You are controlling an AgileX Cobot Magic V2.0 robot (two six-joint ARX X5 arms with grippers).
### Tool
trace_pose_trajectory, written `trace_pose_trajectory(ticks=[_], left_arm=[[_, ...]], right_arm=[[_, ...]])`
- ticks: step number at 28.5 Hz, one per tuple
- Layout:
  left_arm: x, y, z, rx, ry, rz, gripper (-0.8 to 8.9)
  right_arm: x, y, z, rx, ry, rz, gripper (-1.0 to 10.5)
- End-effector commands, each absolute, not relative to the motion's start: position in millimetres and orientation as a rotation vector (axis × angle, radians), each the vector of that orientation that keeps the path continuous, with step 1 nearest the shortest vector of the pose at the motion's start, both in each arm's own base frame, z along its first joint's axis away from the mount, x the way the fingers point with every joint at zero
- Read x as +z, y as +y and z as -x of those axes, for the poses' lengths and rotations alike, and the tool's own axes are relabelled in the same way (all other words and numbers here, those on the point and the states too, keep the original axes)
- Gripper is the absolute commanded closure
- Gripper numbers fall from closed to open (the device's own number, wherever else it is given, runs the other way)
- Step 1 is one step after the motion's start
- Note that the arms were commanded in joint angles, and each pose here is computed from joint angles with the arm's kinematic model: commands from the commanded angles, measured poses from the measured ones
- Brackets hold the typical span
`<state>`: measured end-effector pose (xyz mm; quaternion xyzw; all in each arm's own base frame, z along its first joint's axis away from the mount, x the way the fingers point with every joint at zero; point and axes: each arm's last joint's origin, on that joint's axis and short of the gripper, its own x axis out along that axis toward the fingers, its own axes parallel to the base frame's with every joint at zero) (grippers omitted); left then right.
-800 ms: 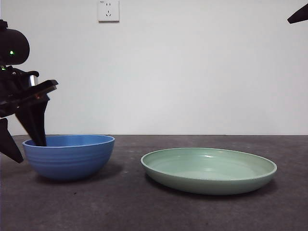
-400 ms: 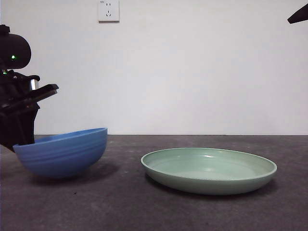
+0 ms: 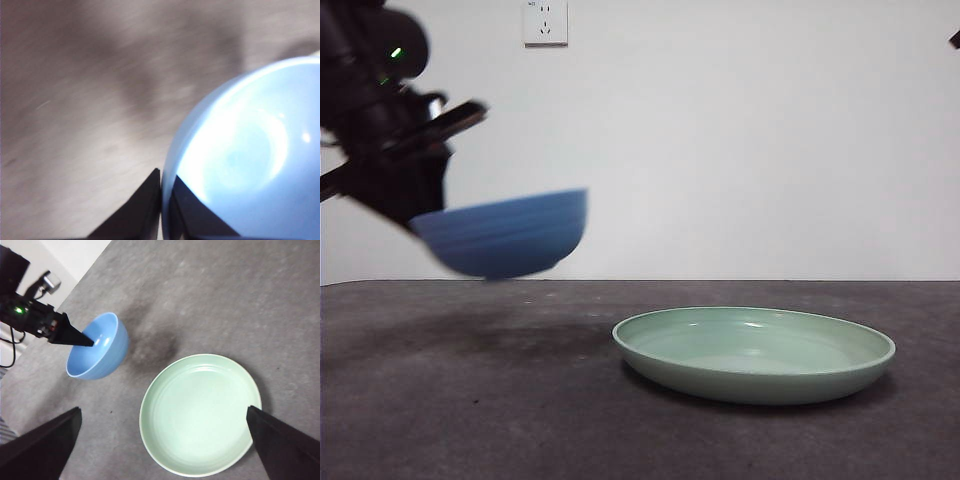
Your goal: Pick up the blue bowl, put it on the green plate, put it on desk
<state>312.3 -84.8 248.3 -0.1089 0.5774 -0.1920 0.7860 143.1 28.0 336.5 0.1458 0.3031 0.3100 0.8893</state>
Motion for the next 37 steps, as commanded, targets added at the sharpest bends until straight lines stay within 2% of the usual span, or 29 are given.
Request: trace_pose_trajectory(ticks=[1, 6, 12, 20, 28, 32, 37], left_arm=[[261, -101, -317, -0.444, 1.213, 0.225, 8.05], [278, -129, -319, -0.464, 1.160, 0.167, 8.05], [282, -174, -329, -0.542, 1.180, 0.115, 8.05], [266, -233, -342, -0.636, 1.248, 0.020, 8.05], [233, -286, -350, -0.654, 1.300, -0.102, 8.05], [217, -296, -350, -0.655, 1.332, -0.137, 8.05], [214, -299, -346, -0.625, 1.340, -0.187, 8.05]], right_arm=[[344, 27, -136, 0.640, 0.593, -0.264, 4.1], [345, 24, -117, 0.595, 0.598, -0.223, 4.1], [344, 19, -96, 0.471, 0.592, -0.155, 4.1], [347, 17, -81, 0.437, 0.545, -0.135, 4.1], [347, 17, -80, 0.437, 0.540, -0.134, 4.1], [347, 17, -80, 0.436, 0.540, -0.134, 4.1], [348, 17, -80, 0.437, 0.539, -0.133, 4.1]])
